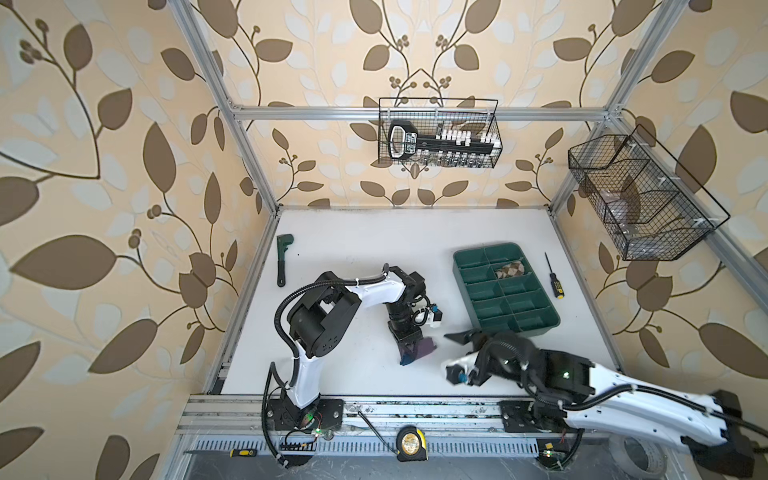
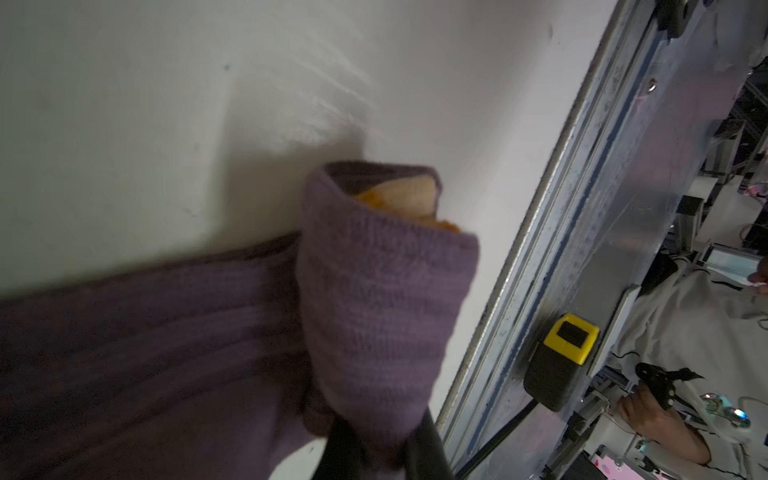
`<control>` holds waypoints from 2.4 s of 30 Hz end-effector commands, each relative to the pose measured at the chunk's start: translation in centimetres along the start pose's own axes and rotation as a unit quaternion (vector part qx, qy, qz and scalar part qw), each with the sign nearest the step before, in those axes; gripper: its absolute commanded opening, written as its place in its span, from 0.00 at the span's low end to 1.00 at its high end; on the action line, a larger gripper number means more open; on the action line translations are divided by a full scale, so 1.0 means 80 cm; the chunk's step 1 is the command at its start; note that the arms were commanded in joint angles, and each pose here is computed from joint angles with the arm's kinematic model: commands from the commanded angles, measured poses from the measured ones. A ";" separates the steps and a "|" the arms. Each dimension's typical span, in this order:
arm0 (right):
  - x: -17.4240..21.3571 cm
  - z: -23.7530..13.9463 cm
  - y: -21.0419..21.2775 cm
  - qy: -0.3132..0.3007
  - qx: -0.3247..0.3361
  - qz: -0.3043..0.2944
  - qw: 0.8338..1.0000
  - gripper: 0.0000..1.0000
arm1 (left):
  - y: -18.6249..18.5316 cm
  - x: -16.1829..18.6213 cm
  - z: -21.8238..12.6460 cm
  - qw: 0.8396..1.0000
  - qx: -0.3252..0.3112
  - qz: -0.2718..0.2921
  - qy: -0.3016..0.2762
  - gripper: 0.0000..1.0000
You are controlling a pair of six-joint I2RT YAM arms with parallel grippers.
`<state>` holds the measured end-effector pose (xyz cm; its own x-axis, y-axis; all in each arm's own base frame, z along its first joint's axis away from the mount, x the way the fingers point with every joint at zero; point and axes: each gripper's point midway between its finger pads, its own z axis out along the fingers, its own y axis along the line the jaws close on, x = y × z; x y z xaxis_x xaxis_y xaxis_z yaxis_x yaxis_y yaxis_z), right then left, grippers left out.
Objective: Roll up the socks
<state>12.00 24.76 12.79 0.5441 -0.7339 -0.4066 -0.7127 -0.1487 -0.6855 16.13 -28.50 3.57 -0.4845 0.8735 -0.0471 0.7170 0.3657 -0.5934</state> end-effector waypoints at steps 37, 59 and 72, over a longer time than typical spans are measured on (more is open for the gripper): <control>0.072 0.105 0.072 0.184 -0.151 -0.003 0.971 0.00 | -0.036 -0.019 -0.093 0.989 -0.081 0.068 -0.100 0.33; 0.058 0.123 0.083 0.183 -0.483 0.331 0.790 0.00 | -0.129 0.101 -0.278 0.846 -0.405 0.220 -0.269 0.48; 0.092 0.160 0.063 0.190 -0.474 0.363 0.779 0.02 | -0.105 0.021 -0.091 0.799 -0.479 0.344 -0.119 0.47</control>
<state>17.38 28.89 2.69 -0.2377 -0.9384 -0.2509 -0.8535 0.0785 0.5151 12.04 -26.04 14.05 0.2046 0.9343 -0.2918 0.8859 -0.0500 0.4611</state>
